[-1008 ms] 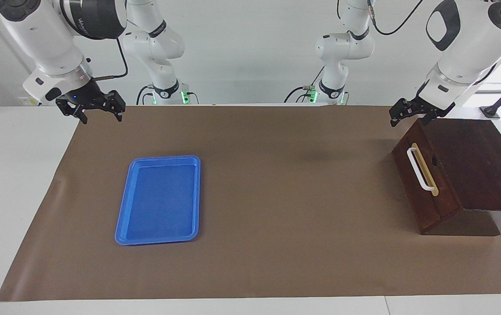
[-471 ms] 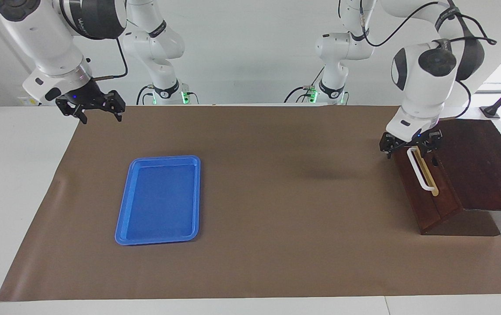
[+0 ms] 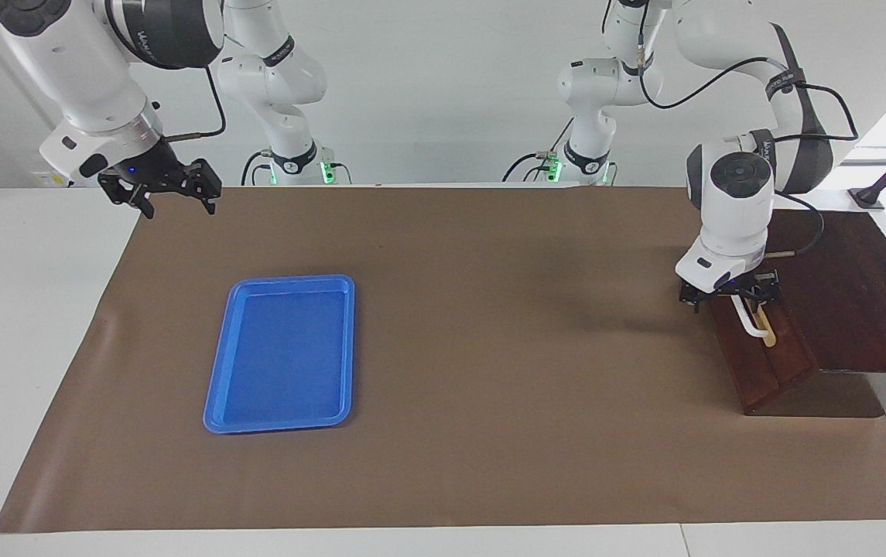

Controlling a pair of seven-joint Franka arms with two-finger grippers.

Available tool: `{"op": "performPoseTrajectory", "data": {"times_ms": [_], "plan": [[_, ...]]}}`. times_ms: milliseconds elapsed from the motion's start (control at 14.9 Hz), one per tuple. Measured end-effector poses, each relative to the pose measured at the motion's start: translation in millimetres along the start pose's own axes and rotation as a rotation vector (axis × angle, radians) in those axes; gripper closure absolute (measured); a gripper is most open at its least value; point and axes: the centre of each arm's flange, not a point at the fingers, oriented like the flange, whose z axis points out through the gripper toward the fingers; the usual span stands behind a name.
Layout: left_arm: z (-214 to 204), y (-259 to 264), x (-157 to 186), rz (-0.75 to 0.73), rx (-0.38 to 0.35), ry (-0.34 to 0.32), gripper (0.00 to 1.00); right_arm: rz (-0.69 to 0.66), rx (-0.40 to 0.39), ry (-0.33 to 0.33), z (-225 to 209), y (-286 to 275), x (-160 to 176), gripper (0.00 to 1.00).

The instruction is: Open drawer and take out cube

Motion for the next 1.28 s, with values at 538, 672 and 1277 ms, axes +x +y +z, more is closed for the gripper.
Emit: {"op": "performPoseTrajectory", "data": {"times_ms": [538,672,1277], "plan": [[32,19,-8,-0.023,-0.02,0.023,0.0,-0.358,0.052,-0.007,26,-1,-9,0.0],[23,42,0,-0.058,-0.019,0.04,0.0,-0.456,0.089,0.006,38,-7,-14,0.0],[-22,152,27,-0.192,-0.113,0.081,0.0,-0.985,0.253,0.155,78,-52,-29,0.0]]}}
